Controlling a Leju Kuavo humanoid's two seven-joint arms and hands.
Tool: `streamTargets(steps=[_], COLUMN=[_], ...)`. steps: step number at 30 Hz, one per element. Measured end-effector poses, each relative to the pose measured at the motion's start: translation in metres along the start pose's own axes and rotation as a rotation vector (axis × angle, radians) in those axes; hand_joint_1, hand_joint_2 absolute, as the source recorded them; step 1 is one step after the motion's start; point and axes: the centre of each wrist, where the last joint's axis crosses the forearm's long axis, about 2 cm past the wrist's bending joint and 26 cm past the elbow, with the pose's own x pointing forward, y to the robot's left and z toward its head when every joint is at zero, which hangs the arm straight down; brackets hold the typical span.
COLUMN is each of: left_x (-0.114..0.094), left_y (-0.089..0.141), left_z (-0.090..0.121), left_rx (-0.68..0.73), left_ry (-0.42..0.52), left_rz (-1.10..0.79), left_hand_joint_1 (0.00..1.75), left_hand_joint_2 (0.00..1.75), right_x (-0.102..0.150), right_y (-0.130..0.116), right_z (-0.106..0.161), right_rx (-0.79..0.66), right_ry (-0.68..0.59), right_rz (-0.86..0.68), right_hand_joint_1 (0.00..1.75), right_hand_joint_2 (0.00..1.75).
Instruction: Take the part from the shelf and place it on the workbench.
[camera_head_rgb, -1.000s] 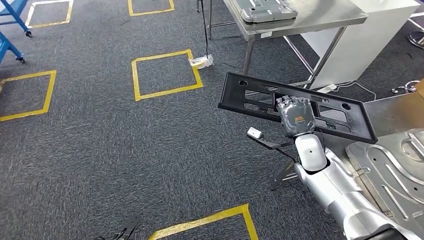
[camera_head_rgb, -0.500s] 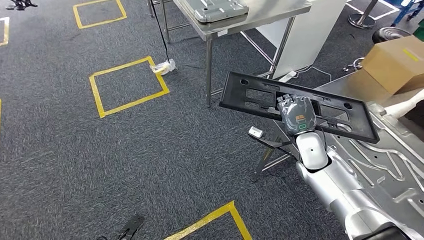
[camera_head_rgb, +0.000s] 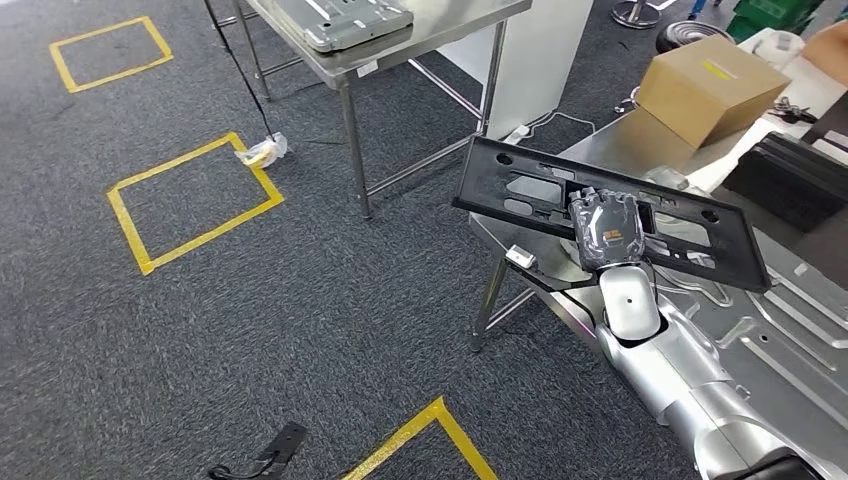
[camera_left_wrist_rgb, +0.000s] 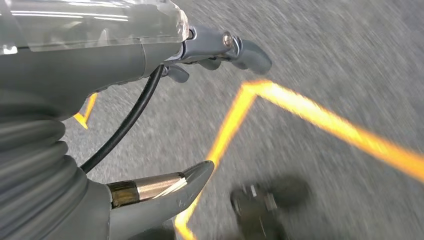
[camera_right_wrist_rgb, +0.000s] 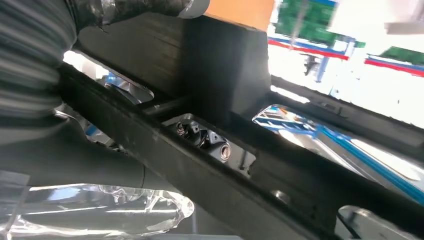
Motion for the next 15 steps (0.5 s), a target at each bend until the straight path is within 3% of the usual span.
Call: streamTargets(steps=[5,15], left_x=[0.008,0.013], left_y=[-0.016,-0.017], left_z=[0.003,0.003], left_rx=[-0.032,-0.035], left_ry=[-0.013,-0.024], left_rz=[0.002,0.007], left_hand_joint_1=[0.00,0.00], left_hand_joint_2=[1.75,1.75], right_x=[0.005,-0.004], right_y=[-0.004,0.002], right_z=[-0.004,0.001], right_rx=[-0.010,0.012], right_ry=[-0.001,0.009], right_rz=[-0.007,0.015], right_hand_joint_1=[1.75,1.75], right_hand_joint_2=[1.75,1.75])
